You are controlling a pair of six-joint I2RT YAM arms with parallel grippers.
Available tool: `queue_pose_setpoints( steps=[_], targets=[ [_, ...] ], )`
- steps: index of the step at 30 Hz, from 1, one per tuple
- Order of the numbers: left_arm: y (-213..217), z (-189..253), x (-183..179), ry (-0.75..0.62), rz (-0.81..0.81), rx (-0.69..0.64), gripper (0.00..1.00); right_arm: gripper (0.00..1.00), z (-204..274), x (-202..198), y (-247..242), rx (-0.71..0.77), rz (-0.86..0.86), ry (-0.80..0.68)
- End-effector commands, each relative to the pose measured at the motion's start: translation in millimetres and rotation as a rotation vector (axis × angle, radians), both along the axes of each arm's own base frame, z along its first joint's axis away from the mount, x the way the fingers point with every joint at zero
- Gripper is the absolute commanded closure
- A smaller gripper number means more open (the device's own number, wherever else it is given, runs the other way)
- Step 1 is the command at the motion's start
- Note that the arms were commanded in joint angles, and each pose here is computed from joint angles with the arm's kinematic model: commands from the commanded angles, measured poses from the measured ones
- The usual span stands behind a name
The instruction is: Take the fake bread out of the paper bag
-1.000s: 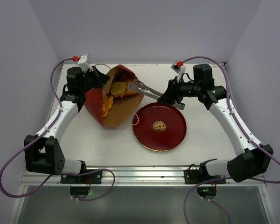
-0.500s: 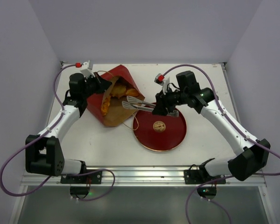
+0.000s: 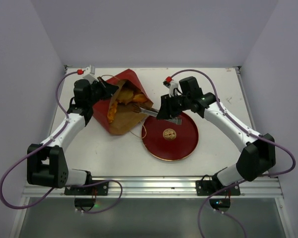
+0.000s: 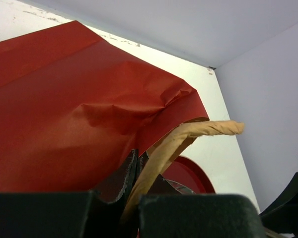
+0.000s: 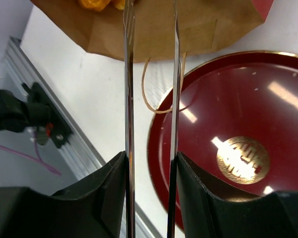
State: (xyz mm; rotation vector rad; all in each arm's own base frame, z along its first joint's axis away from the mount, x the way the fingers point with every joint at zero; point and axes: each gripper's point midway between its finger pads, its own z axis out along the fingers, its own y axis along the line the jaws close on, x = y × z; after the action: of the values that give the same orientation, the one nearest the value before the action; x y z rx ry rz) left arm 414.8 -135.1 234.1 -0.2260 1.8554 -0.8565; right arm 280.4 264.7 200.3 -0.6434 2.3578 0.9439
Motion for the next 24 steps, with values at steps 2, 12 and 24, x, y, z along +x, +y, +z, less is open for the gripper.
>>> queue_pose_setpoints(
  steps=[2, 12, 24],
  targets=[
    [3, 42, 6, -0.094, 0.074, -0.113, 1.0, 0.54, 25, 11, 29, 0.175, -0.066, 0.083],
    [6, 44, 14, -0.073, 0.129, -0.171, 1.0, 0.51, 17, 38, 54, 0.307, -0.179, 0.259],
    [3, 47, 16, -0.067, 0.126, -0.198, 1.0, 0.5, 0, 64, 71, 0.404, -0.266, 0.389]
  ],
)
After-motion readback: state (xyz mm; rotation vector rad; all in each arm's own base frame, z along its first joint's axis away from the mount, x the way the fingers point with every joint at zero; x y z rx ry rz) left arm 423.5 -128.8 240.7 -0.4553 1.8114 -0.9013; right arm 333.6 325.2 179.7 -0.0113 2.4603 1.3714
